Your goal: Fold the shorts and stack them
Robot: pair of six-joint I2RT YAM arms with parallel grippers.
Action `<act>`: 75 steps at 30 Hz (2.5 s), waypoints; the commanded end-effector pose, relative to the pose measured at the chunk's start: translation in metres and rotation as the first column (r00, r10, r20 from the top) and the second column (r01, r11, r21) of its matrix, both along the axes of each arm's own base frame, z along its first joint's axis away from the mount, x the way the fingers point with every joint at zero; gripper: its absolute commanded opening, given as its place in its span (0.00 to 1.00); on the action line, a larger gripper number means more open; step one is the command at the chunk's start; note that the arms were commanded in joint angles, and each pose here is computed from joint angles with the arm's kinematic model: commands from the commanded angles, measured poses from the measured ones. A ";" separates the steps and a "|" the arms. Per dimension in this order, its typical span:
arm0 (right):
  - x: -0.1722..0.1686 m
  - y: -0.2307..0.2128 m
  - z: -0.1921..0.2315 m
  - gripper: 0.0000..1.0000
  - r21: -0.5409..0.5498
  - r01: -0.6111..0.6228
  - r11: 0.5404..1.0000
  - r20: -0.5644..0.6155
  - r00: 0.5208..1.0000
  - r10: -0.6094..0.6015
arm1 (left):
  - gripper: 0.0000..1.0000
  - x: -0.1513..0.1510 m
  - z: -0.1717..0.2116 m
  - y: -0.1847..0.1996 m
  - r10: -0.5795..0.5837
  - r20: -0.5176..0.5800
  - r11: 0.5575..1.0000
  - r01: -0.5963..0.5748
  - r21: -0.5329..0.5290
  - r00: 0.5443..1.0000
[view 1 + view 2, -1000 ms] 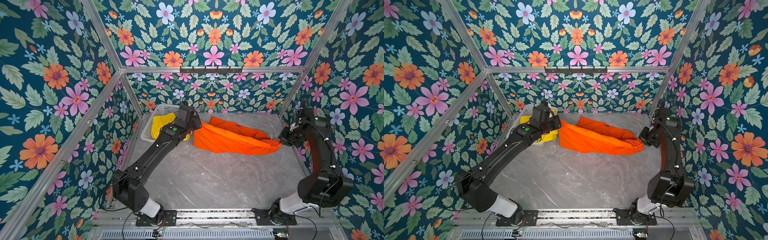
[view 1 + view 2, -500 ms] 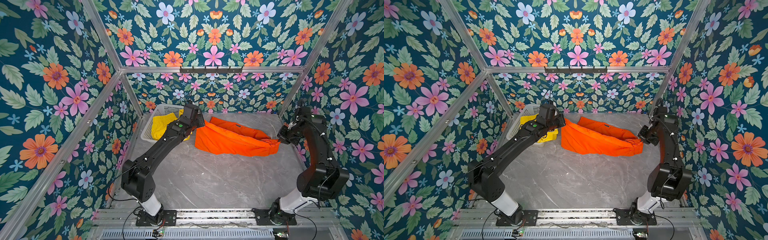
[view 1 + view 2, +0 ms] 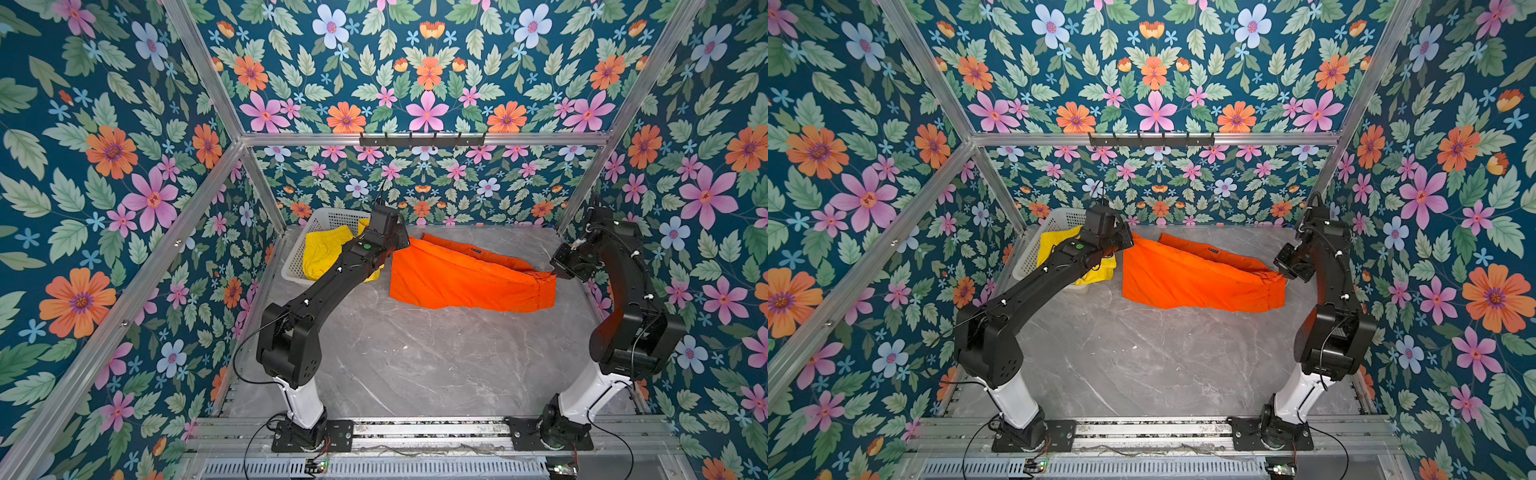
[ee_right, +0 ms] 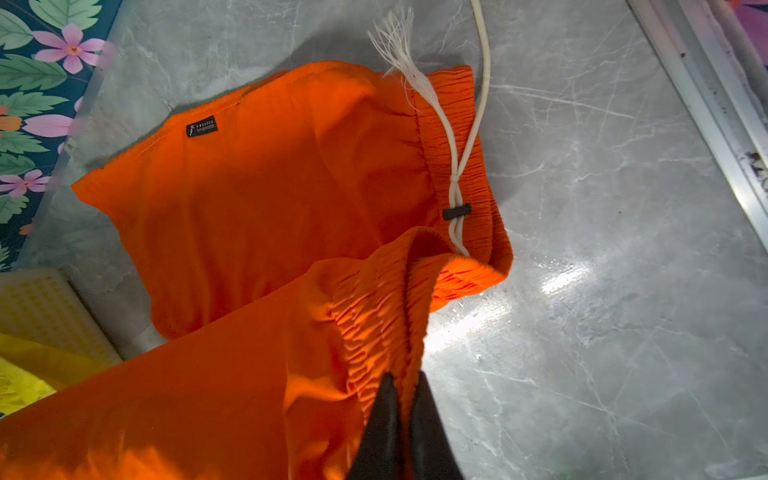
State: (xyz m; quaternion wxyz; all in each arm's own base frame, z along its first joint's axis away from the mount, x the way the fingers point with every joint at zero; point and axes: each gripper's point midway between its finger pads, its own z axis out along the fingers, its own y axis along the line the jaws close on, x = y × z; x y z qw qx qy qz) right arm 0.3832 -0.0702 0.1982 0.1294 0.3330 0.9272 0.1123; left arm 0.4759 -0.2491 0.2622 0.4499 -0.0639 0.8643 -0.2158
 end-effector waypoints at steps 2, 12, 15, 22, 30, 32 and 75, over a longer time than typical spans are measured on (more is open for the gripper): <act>0.009 -0.001 -0.004 0.05 0.014 0.013 1.000 -0.003 1.000 -0.013 | 0.00 0.017 0.009 -0.001 0.020 0.056 1.000 -0.019 -0.020 0.998; 0.035 -0.005 -0.022 0.05 0.040 0.039 0.998 -0.006 0.999 -0.039 | 0.00 0.046 -0.012 -0.018 0.017 0.073 0.999 -0.015 -0.037 0.997; 0.044 -0.007 -0.029 0.05 0.046 0.047 0.998 -0.011 0.999 -0.047 | 0.00 0.055 -0.019 -0.023 0.013 0.074 0.999 -0.011 -0.031 0.997; 0.066 -0.011 -0.048 0.04 0.068 0.070 0.995 -0.024 0.997 -0.069 | 0.00 0.074 -0.040 -0.032 0.009 0.068 1.000 -0.007 -0.019 0.998; 0.083 -0.016 -0.078 0.05 0.091 0.095 0.991 -0.054 0.994 -0.091 | 0.00 0.092 -0.076 -0.040 0.007 0.030 1.000 -0.006 -0.018 1.000; 0.088 -0.017 -0.085 0.05 0.097 0.100 0.990 -0.050 0.994 -0.096 | 0.00 0.095 -0.083 -0.041 0.008 0.028 1.000 -0.007 -0.024 1.000; 0.124 0.153 -0.017 0.51 -0.066 -0.414 0.908 0.379 0.831 0.407 | 0.39 0.066 -0.088 -0.048 -0.130 -0.003 0.943 0.123 -0.310 0.992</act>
